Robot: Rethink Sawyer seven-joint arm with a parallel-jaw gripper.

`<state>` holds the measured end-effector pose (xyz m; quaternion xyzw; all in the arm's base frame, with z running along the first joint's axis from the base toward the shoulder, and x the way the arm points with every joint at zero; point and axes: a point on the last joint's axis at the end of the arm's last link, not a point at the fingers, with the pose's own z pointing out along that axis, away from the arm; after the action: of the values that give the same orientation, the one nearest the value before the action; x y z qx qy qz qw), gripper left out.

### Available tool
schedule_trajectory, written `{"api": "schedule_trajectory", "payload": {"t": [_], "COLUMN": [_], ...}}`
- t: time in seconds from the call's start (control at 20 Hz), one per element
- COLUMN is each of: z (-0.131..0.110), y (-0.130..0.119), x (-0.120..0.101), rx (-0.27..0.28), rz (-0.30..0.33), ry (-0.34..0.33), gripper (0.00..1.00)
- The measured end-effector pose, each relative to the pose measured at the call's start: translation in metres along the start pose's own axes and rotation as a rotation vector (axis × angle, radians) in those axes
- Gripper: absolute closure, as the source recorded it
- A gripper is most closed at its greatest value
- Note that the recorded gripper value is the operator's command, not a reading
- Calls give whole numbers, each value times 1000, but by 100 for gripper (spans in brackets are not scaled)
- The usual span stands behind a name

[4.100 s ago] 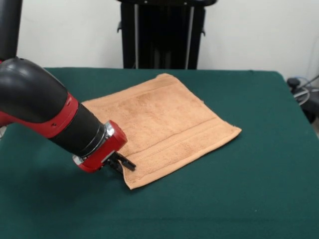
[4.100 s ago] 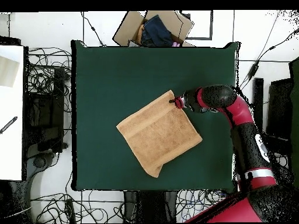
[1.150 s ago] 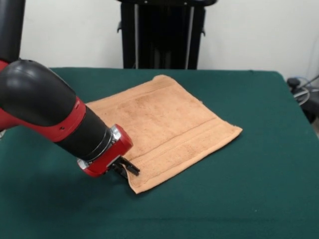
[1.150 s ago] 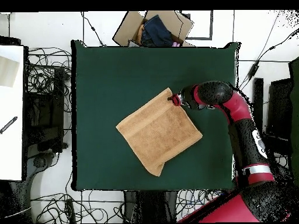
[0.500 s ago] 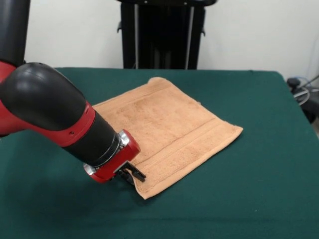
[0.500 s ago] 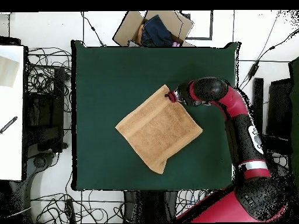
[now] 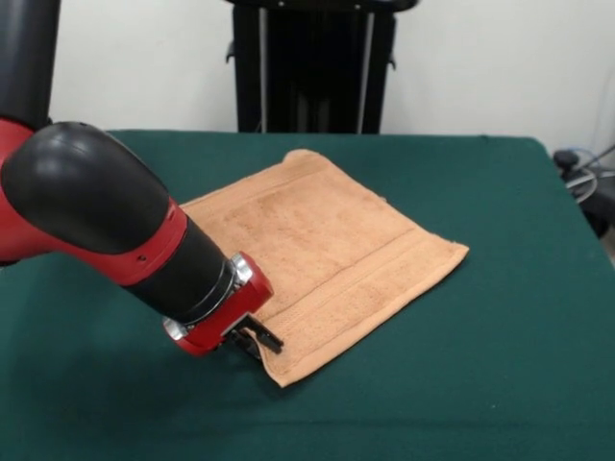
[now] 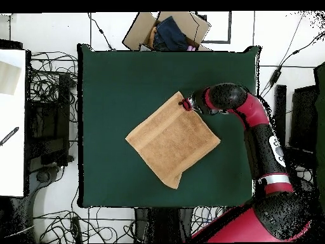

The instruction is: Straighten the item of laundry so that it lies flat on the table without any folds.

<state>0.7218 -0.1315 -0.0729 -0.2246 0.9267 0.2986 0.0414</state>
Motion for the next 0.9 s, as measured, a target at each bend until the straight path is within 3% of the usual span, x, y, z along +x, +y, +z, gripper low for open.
{"api": "schedule_trajectory", "payload": {"t": [0.9], "z": [6], "y": [11], "x": [-14], "rx": [71], "rz": [-36], "ry": [45], "gripper": [100]}}
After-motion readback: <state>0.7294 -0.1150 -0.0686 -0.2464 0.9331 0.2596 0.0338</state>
